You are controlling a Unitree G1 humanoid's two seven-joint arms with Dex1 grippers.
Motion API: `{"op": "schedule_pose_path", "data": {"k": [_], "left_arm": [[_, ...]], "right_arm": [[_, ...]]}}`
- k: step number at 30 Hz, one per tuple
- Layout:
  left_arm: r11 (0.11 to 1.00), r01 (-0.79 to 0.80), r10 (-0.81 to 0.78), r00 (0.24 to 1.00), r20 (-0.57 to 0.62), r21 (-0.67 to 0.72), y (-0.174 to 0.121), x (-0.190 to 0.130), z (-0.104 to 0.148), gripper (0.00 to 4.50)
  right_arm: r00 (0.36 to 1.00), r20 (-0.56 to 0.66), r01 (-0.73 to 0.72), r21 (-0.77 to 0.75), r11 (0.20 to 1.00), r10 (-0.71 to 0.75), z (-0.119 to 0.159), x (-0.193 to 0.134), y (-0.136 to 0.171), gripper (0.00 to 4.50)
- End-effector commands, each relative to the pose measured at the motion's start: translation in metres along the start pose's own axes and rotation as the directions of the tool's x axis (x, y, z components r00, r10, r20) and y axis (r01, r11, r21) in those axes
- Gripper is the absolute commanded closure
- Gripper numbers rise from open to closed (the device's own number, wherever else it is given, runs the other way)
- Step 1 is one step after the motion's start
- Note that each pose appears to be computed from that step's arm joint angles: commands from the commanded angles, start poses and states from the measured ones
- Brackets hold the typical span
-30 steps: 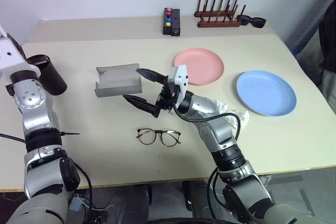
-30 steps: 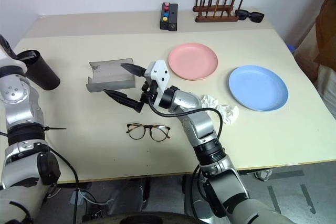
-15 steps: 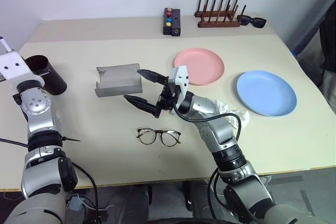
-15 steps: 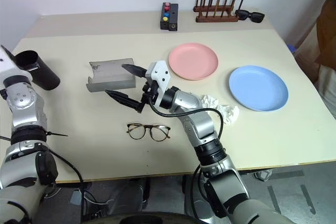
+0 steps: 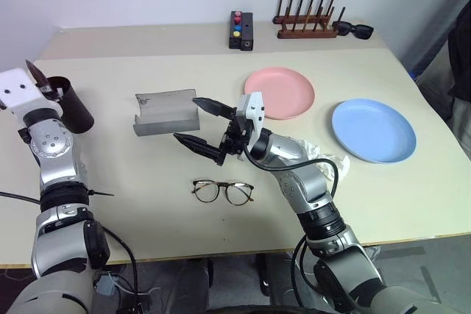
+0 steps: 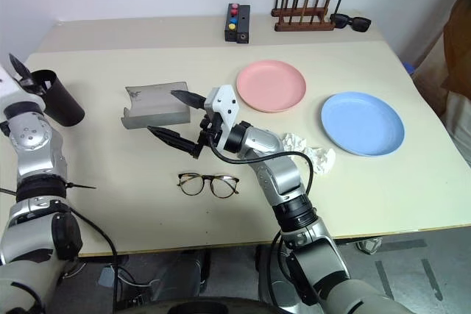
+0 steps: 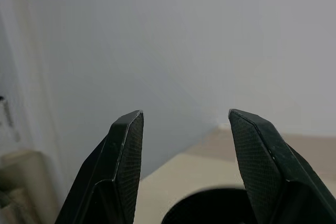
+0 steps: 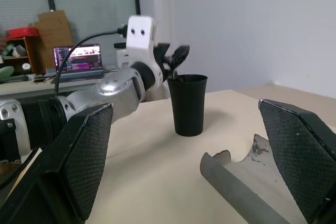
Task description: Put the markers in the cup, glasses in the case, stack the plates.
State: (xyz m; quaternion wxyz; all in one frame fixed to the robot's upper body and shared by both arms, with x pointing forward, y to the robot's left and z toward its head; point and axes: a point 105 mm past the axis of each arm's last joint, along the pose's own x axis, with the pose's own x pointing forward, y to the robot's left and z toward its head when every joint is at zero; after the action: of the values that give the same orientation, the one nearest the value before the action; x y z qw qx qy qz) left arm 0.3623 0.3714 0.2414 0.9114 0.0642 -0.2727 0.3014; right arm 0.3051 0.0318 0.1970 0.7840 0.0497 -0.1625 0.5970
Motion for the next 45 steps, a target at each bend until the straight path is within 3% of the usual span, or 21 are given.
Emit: {"op": "schedule_pose_path", "data": {"k": [1,4,6,10,13,17,24,28,31,38,41,45], "left_arm": [[0.945,0.276,-0.257,0.958,0.124,-0.174,-0.030,0.000,0.046,1.90],[0.867,0.475,-0.474,0.879,0.047,-0.152,-0.050,-0.013,0.044,1.01],[0.796,0.595,-0.604,0.792,-0.085,-0.111,-0.060,-0.025,0.029,0.04],[0.661,0.744,-0.730,0.605,-0.319,-0.100,-0.072,-0.049,0.000,0.04],[0.556,0.822,-0.784,0.469,-0.406,-0.125,-0.082,-0.063,-0.011,0.04],[0.352,0.911,-0.846,0.212,-0.490,-0.214,-0.097,-0.091,-0.029,0.04],[0.177,0.936,-0.855,-0.006,-0.518,-0.303,-0.111,-0.107,-0.046,0.04],[0.150,0.935,-0.825,-0.061,-0.562,-0.321,-0.116,-0.106,-0.060,0.04],[0.118,0.926,-0.831,-0.105,-0.546,-0.358,-0.121,-0.109,-0.062,0.90],[0.038,0.933,-0.846,-0.161,-0.508,-0.359,-0.131,-0.119,-0.065,4.45],[0.015,0.935,-0.880,-0.155,-0.448,-0.354,-0.138,-0.120,-0.058,4.45],[-0.239,0.896,-0.901,-0.348,-0.260,-0.374,-0.159,-0.159,-0.029,4.45]], "right_arm": [[0.999,0.036,0.006,-0.044,0.999,-0.004,0.014,-0.002,-0.001,0.00],[0.999,0.028,0.023,-0.053,0.998,-0.022,0.014,-0.006,-0.005,0.00],[0.999,0.021,0.033,-0.060,0.998,-0.032,0.014,-0.009,-0.008,0.00],[0.999,-0.021,0.022,-0.084,0.996,-0.024,0.013,-0.018,-0.010,0.00],[0.999,-0.053,0.006,-0.096,0.995,-0.011,0.012,-0.024,-0.010,0.00],[0.995,-0.097,-0.010,-0.114,0.993,-0.001,0.010,-0.033,-0.008,0.00],[0.992,-0.127,-0.009,-0.129,0.992,-0.008,0.009,-0.039,-0.004,0.00],[0.988,-0.154,-0.003,-0.140,0.990,-0.019,0.010,-0.048,-0.001,0.00],[0.985,-0.169,0.019,-0.151,0.988,-0.044,0.011,-0.055,-0.003,0.00],[0.976,-0.193,0.065,-0.172,0.983,-0.098,0.014,-0.067,-0.005,0.00],[0.974,-0.199,0.071,-0.176,0.982,-0.106,0.014,-0.070,-0.004,0.00],[0.965,-0.219,0.097,-0.203,0.974,-0.142,0.019,-0.080,-0.009,0.00]]}}
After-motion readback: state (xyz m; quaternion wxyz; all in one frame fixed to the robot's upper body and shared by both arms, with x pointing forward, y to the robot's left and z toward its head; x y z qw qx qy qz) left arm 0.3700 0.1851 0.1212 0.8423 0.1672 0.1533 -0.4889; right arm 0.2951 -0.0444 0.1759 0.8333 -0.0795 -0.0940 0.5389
